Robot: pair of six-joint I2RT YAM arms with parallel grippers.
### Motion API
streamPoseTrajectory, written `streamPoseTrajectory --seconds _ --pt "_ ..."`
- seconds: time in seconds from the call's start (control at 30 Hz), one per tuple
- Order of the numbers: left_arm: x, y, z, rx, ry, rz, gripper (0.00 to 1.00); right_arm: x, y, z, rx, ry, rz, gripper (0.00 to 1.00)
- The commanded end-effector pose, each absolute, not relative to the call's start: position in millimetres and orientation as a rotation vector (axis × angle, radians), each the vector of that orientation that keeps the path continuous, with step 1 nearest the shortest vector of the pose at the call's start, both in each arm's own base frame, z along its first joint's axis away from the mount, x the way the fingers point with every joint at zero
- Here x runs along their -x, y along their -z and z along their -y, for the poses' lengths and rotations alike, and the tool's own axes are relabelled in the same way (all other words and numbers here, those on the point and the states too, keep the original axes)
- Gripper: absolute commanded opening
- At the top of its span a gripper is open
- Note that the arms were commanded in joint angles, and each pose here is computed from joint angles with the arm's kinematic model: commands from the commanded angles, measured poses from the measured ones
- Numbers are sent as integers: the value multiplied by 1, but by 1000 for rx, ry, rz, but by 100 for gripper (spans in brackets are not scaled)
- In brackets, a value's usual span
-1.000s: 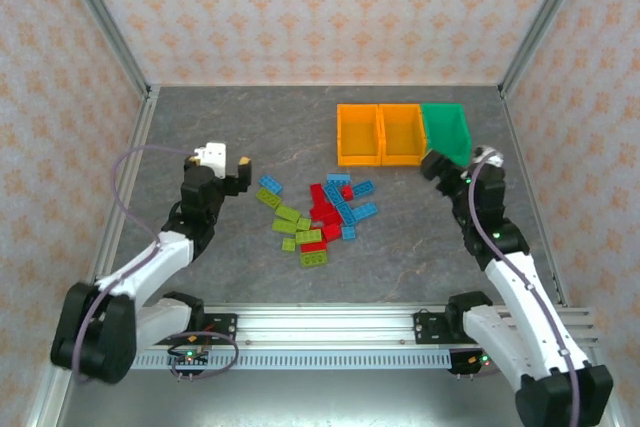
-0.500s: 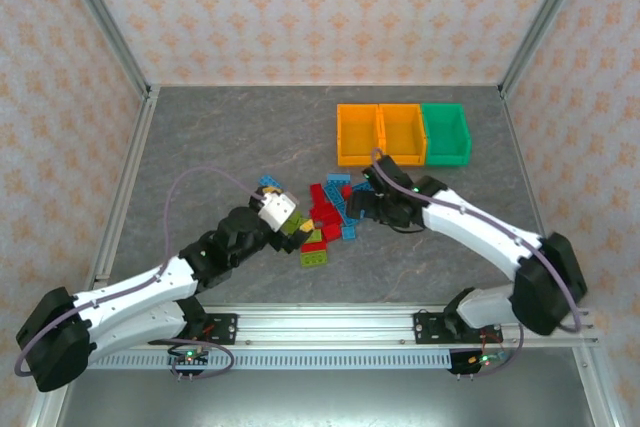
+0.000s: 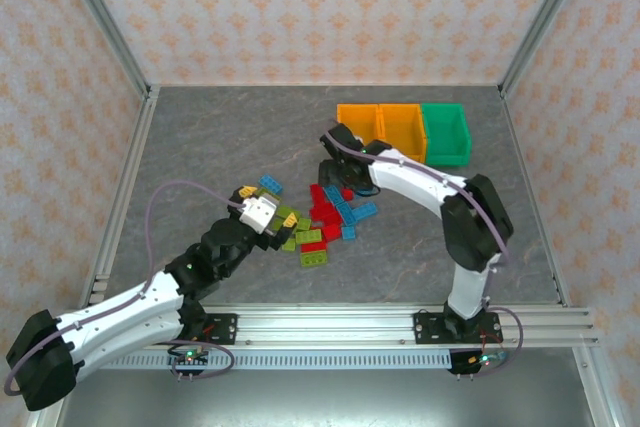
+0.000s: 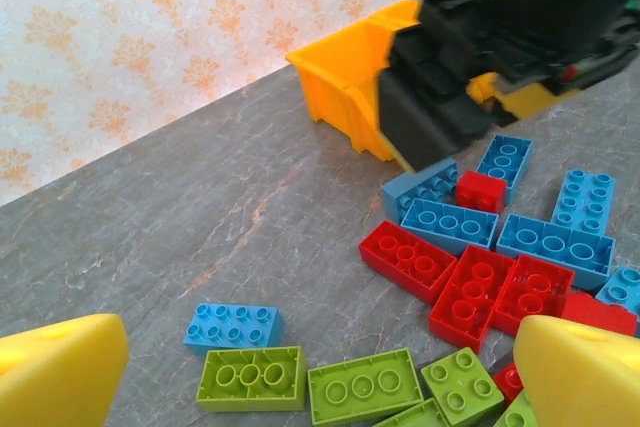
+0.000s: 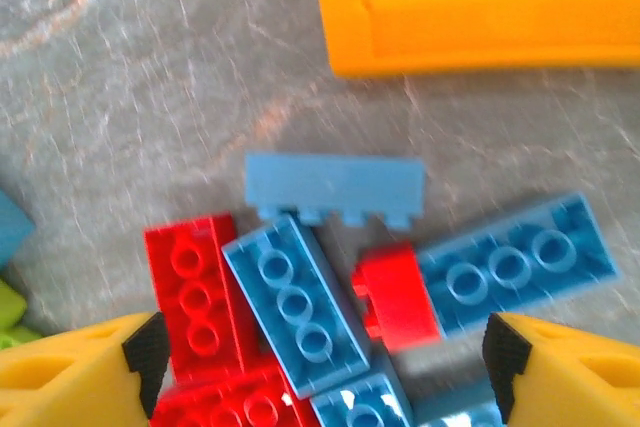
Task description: Sort the legos into containers by color
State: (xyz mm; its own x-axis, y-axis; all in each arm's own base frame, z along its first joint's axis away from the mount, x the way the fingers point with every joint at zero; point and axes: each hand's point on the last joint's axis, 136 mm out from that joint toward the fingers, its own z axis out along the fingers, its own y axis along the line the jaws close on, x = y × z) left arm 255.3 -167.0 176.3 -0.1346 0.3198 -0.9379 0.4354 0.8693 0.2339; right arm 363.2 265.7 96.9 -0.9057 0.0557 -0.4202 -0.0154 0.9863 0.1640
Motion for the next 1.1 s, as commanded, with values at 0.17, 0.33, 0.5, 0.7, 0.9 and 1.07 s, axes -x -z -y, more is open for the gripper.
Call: streamPoseTrajectory --seconds 0.17,0.33,0.5,0.7,0.9,1.07 --pt "-261 -173 162 -559 64 -1749 100 -391 -65 -262 -169 -51 -2693 92" --pt "-262 -171 163 -566 59 -1755 100 -396 -51 -268 -166 -47 -2703 83" --pt "-262 -170 166 -576 70 -1757 100 -398 -45 -265 -168 -29 -2710 70" --pt "-257 -169 176 -624 125 -1744 100 -396 -64 -265 -168 -105 -2657 52" --pt "-257 -170 177 -623 131 -1740 100 -388 -112 -251 -178 -169 -2547 52" --pt "-257 -169 176 -620 127 -1742 100 -387 -128 -256 -113 -229 -2522 65"
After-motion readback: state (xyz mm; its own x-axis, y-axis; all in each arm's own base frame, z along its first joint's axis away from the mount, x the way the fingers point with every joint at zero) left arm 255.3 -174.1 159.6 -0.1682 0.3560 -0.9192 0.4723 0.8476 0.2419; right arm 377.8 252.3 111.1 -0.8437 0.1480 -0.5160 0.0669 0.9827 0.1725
